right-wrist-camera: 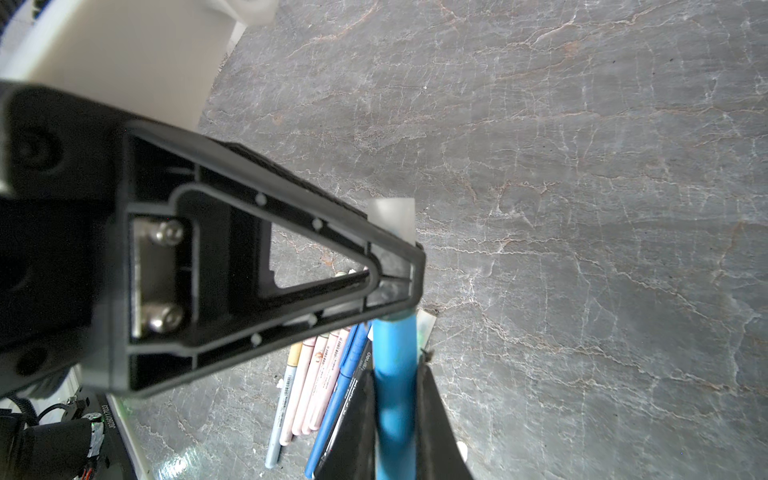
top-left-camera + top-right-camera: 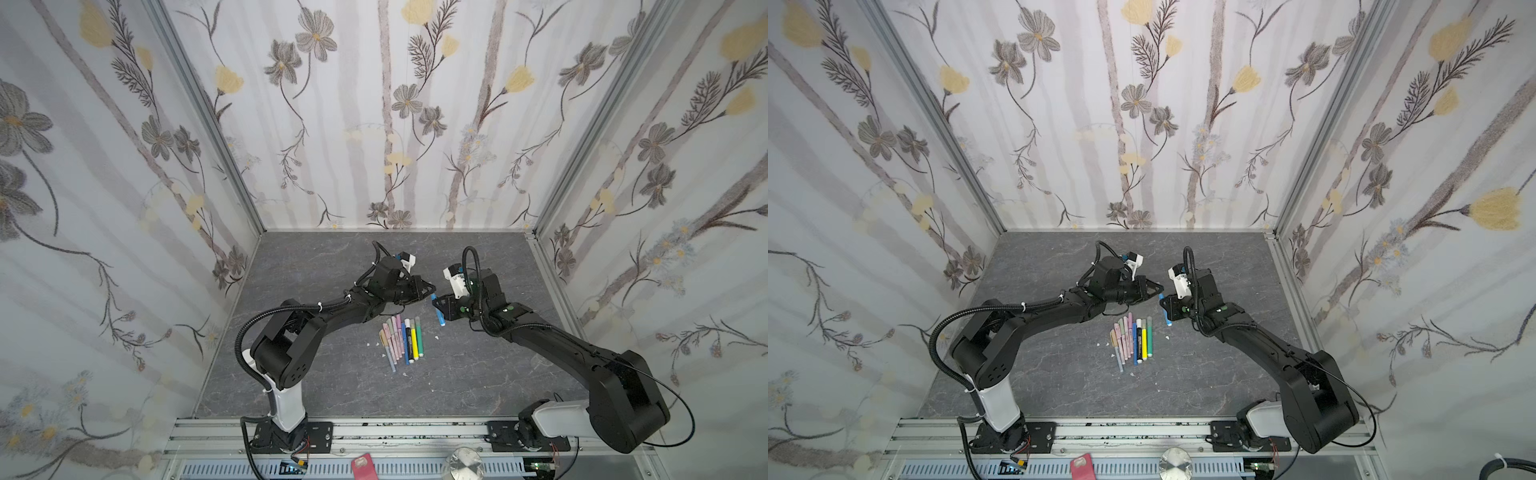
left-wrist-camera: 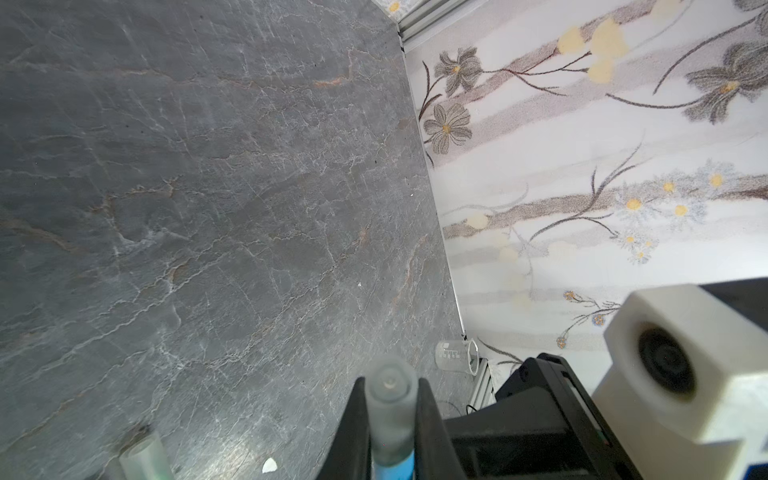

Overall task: Open the pen caps
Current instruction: 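Bring the blue marker's cap between the left gripper fingers and close them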

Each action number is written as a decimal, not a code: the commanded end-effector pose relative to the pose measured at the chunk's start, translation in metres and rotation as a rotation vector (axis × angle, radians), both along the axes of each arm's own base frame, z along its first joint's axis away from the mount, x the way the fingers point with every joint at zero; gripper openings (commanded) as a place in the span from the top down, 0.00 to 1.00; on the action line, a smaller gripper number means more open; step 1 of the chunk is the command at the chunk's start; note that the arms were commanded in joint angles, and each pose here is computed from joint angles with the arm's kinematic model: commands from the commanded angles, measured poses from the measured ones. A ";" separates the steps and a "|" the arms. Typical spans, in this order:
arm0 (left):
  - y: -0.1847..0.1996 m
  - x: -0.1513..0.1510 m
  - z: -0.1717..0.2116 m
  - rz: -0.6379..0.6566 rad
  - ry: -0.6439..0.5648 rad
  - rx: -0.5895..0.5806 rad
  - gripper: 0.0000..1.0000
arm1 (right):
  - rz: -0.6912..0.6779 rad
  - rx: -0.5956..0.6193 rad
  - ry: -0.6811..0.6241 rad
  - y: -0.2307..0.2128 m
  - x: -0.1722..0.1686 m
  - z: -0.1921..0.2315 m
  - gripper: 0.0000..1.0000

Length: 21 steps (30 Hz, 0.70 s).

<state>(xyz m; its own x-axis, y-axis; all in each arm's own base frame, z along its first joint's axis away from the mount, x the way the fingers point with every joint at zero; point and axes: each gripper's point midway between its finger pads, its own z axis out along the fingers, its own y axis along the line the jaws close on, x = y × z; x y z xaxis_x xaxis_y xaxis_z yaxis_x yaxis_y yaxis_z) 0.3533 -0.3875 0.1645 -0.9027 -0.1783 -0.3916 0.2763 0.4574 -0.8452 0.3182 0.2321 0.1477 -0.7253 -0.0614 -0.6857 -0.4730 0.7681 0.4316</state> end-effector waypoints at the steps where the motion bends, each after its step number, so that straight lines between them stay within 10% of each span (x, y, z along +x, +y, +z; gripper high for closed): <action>1: -0.003 0.003 0.008 -0.002 -0.025 -0.019 1.00 | 0.017 0.025 -0.018 0.005 0.001 0.004 0.90; 9: -0.003 0.002 0.010 -0.001 -0.019 -0.026 1.00 | 0.016 0.031 -0.011 0.007 0.001 0.001 0.70; 21: -0.004 0.002 0.013 -0.004 -0.013 -0.035 1.00 | 0.021 0.032 -0.004 0.010 0.006 -0.006 0.82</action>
